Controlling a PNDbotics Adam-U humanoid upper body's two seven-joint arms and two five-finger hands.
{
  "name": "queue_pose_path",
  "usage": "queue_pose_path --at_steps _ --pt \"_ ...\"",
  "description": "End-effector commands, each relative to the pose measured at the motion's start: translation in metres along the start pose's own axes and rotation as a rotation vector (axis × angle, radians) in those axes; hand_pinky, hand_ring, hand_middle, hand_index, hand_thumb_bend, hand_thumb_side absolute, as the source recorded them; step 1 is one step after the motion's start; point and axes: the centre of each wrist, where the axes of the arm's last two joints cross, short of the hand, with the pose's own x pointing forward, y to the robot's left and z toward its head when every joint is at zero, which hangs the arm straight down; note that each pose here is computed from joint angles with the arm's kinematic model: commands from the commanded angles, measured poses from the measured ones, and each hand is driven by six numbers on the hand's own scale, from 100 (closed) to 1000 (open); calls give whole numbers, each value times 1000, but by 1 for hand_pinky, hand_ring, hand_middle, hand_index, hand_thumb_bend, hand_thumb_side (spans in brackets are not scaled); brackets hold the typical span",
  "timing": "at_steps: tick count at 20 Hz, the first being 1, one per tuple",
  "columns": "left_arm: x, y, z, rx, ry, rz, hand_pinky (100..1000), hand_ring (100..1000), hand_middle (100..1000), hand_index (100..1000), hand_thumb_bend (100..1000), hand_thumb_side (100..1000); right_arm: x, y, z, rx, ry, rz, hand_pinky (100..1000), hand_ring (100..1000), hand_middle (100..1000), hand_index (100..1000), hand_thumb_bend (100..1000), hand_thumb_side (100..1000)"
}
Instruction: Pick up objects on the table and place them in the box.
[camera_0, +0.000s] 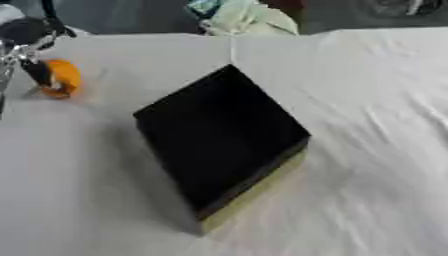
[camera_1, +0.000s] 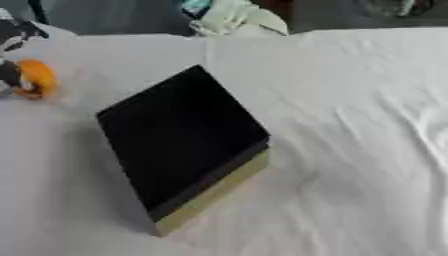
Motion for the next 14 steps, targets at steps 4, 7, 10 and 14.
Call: queue_pose_path --at_steps 4,7,10,14 --pt "-10 9 3 -16 56 12 610 749 803 874 622 100 5 -6 -8 -6 -33 6 674 561 609 817 100 865" --pt "-9 8 2 -23 65 27 604 746 794 860 593 100 4 -6 -8 -3 -33 1 675 561 609 817 100 867" --pt "-9 5 2 -55 65 39 528 696 736 789 553 100 4 -5 -7 -1 -32 -2 675 561 608 818 100 868" --pt "-10 7 3 -58 69 43 351 555 591 655 584 100 3 -5 -7 2 -30 -7 675 561 608 818 100 869"
